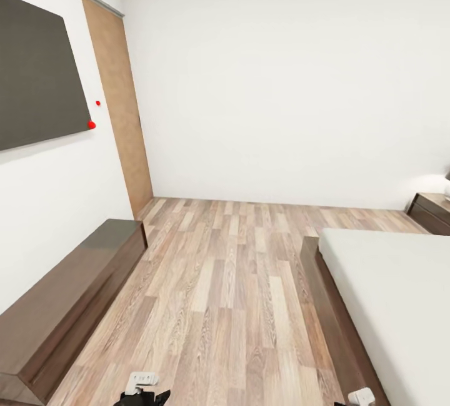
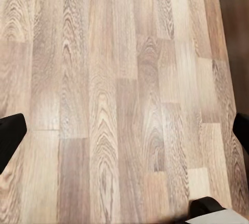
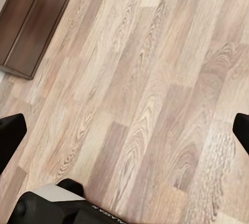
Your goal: In the bedroom, move the book from the bed onto either nightstand, and place the two sandals side by side next to the bed.
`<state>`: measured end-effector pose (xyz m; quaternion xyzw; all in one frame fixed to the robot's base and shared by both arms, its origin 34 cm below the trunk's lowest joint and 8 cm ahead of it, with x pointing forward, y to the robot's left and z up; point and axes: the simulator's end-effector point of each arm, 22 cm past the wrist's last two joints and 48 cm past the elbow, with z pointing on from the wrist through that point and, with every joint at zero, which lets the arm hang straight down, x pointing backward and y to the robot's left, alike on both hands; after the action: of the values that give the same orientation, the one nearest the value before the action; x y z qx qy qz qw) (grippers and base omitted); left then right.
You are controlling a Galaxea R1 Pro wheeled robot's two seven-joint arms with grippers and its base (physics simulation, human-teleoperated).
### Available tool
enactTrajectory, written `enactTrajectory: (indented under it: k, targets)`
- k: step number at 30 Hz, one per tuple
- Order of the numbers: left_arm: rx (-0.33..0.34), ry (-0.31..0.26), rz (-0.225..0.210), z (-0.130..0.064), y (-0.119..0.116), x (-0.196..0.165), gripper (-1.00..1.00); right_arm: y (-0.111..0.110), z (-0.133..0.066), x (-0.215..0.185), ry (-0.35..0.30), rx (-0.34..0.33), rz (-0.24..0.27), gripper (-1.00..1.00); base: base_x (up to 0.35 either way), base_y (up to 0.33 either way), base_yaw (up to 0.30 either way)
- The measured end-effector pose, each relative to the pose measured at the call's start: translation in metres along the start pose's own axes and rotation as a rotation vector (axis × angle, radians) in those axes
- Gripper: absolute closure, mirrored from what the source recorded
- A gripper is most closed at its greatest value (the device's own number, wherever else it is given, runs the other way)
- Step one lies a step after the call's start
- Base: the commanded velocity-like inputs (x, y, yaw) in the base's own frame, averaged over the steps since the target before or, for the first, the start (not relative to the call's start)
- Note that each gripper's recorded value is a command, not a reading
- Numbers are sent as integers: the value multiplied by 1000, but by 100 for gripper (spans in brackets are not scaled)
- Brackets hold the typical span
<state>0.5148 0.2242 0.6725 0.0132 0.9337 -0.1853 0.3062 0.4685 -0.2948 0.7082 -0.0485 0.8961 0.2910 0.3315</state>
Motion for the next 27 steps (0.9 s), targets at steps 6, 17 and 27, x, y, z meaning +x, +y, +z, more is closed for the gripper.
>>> enactTrajectory:
  k: [6, 17, 27]
  targets:
    - [0, 0, 0, 0, 0, 0, -100, 1, 0, 0, 0, -1, 0, -100, 319, 148, 0]
    - [-1, 0, 0, 0, 0, 0, -100, 2, 1, 0, 0, -3, 1, -100, 319, 145, 0]
    - [-1, 0, 0, 0, 0, 0, -100, 2, 1, 0, 0, -3, 1, -100, 319, 141, 0]
